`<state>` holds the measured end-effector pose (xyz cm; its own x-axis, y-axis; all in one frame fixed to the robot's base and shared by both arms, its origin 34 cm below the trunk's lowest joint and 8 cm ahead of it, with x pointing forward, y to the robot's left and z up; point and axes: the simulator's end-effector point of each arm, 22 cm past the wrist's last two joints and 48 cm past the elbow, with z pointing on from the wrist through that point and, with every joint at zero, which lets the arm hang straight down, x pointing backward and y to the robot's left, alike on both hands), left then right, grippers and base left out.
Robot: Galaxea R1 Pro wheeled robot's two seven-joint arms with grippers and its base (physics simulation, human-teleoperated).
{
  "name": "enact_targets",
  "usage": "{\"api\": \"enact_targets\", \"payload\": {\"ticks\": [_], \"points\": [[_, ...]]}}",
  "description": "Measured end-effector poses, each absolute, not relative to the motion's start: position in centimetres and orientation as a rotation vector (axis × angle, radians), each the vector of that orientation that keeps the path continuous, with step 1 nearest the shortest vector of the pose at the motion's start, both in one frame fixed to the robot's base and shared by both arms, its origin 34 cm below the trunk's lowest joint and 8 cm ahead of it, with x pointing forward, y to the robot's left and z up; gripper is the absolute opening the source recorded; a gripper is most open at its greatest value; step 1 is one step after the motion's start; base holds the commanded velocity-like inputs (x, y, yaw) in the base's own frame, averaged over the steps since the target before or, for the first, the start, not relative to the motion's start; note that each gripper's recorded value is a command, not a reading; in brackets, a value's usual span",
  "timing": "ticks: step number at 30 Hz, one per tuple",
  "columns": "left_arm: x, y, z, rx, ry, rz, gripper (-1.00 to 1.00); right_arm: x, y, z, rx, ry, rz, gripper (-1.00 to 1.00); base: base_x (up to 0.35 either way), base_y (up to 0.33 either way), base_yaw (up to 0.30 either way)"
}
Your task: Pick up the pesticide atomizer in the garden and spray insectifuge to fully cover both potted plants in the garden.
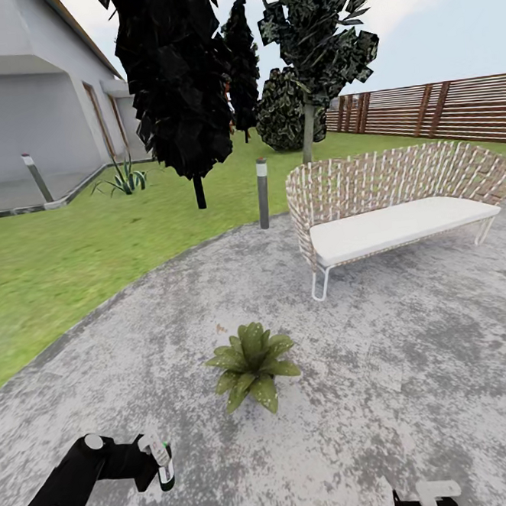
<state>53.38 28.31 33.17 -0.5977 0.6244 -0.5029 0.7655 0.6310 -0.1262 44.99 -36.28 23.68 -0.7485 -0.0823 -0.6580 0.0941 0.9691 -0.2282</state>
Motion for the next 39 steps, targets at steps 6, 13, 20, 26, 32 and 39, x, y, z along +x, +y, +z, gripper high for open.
{"api": "enact_targets", "payload": {"ticks": [6,13,20,26,32,39], "points": [[52.3,27.3,32.4,1.119,2.419,-0.515,-1.0,50.3,-33.1,26.4,-0.271,2.272,-0.229,1.0,-0.002,0.003,0.0],[50.9,26.3,31.6,1.153,2.396,-0.568,-1.0,54.1,-22.6,30.4,-0.75,2.093,0.164,1.0,0.0,0.0,0.0],[51.1,26.1,31.8,1.161,2.379,-0.567,-1.0,54.9,-18.4,32.9,-1.054,1.962,0.26,1.0,0.0,0.0,0.0],[51.6,27.4,32.2,1.14,2.37,-0.548,-1.0,57.3,-16.7,34.6,-1.007,1.916,0.263,1.0,0.0,0.0,0.0],[51.2,27.0,32.0,1.165,2.345,-0.561,-1.0,57.9,-14.3,35.4,-0.998,1.89,0.294,1.0,0.0,0.0,0.0],[50.8,24.8,31.7,1.23,2.295,-0.592,-1.0,56.8,-11.5,35.4,-1.048,1.871,0.36,1.0,0.0,0.0,0.0]]}}
